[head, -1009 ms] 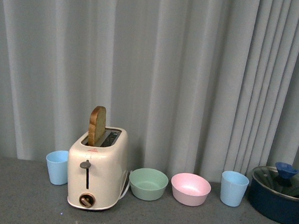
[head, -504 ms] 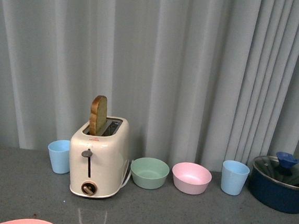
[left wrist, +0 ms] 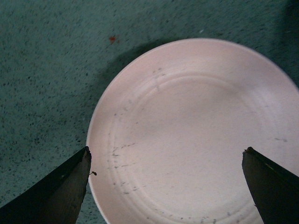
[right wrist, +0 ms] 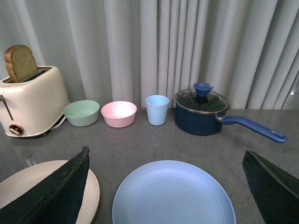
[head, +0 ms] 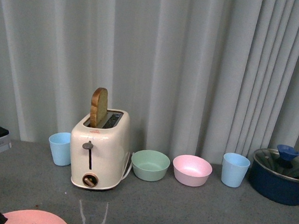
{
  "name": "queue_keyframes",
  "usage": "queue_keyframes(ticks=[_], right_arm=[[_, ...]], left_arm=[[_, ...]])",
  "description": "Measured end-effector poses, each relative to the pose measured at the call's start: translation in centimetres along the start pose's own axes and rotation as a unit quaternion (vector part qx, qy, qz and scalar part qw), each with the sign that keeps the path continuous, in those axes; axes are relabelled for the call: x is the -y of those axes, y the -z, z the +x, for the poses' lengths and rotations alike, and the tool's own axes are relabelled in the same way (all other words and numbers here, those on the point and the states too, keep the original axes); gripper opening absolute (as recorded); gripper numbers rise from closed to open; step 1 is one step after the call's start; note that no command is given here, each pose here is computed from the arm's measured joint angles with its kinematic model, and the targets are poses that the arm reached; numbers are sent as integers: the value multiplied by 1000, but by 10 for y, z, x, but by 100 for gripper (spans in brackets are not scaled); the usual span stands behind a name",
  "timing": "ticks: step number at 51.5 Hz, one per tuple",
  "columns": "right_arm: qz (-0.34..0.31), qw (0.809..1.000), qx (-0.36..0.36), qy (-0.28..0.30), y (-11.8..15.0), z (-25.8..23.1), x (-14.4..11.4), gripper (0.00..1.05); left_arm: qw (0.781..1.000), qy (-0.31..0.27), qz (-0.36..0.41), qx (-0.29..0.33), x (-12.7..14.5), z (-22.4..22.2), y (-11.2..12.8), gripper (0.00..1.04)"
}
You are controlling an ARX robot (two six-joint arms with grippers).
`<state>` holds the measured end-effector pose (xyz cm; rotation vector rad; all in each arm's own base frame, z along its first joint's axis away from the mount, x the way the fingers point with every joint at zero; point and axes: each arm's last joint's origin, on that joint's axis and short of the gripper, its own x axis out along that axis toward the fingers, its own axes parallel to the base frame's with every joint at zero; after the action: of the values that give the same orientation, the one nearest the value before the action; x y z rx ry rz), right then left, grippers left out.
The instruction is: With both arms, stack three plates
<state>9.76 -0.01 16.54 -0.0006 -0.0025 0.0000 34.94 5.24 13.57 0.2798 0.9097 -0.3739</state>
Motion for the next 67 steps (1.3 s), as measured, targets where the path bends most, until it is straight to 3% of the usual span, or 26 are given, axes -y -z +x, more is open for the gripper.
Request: queue_keyframes(ticks=[8,18,52,58,67], right_arm=[[0,1000,0,0,0,0,0,97],[0,1000,0,0,0,0,0,97],[0,1000,0,0,0,0,0,97],[0,1000,0,0,0,0,0,97],[0,1000,0,0,0,0,0,97]], left_arm=[[998,-2,-49,-48,-27,22,20,98],[995,-2,-86,-60,-41,32,36,98],[994,-18,-76,-82,-37,51,57,97],[994,-18,-75,-84,-36,52,57,80],[994,-18,-72,-86,-34,52,55,41]])
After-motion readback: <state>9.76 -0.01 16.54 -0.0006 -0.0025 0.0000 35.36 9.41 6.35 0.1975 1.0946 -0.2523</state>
